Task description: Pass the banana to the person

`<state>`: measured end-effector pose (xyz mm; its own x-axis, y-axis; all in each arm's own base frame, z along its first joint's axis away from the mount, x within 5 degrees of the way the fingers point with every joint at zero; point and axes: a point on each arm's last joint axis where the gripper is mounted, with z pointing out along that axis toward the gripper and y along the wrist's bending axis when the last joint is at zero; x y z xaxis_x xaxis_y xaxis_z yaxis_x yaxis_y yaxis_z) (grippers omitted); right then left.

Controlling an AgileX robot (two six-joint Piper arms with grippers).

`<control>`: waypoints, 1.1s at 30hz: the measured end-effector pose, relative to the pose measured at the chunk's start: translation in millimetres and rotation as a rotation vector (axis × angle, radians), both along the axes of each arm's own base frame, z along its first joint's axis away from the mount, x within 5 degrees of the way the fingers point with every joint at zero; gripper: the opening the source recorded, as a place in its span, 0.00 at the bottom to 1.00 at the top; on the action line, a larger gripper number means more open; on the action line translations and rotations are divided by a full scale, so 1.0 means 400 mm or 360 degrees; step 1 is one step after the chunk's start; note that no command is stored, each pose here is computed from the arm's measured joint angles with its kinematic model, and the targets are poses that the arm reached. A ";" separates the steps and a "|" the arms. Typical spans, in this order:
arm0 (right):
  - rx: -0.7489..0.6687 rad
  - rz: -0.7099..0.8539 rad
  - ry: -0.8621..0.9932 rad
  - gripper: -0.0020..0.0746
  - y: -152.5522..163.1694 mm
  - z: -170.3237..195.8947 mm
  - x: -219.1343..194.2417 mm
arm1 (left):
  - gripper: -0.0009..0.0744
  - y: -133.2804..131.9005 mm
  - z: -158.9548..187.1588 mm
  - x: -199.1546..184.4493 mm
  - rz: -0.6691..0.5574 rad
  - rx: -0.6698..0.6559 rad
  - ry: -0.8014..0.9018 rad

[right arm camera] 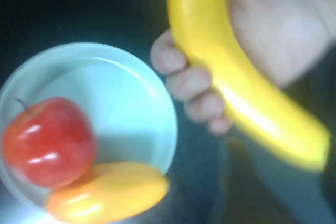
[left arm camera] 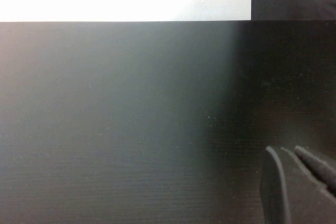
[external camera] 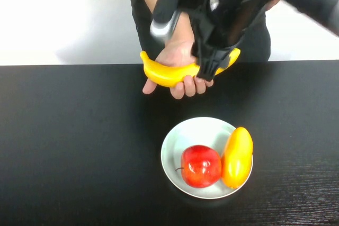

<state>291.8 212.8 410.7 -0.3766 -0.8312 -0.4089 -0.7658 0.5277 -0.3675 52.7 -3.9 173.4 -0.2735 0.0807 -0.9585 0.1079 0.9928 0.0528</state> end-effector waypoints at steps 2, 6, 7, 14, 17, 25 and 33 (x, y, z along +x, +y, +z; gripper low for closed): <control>0.0043 -0.0022 0.0052 0.10 -0.021 0.001 -0.037 | 0.01 0.000 0.000 0.000 0.0000 0.0000 0.0000; 0.0096 -0.0160 0.0144 0.02 -0.082 -0.015 -0.116 | 0.01 0.000 0.000 0.000 0.0000 0.0000 0.0000; 0.0110 -0.0198 0.0157 0.02 -0.099 -0.018 -0.136 | 0.01 0.000 0.000 0.000 0.0000 0.0000 0.0000; 0.0252 -0.0409 0.0237 0.02 -0.180 -0.041 -0.245 | 0.01 0.000 0.000 0.000 0.0000 0.0000 0.0000; 0.0276 -0.0447 0.0258 0.02 -0.196 -0.044 -0.268 | 0.01 0.000 0.000 0.000 0.0000 0.0000 0.0000; 0.0283 -0.0444 0.0290 0.02 -0.193 -0.048 -0.271 | 0.01 0.000 0.000 0.000 0.0000 0.0000 0.0000; 0.0302 -0.0375 0.0154 0.01 -0.206 -0.045 -0.265 | 0.01 0.000 0.000 0.000 0.0000 0.0000 0.0000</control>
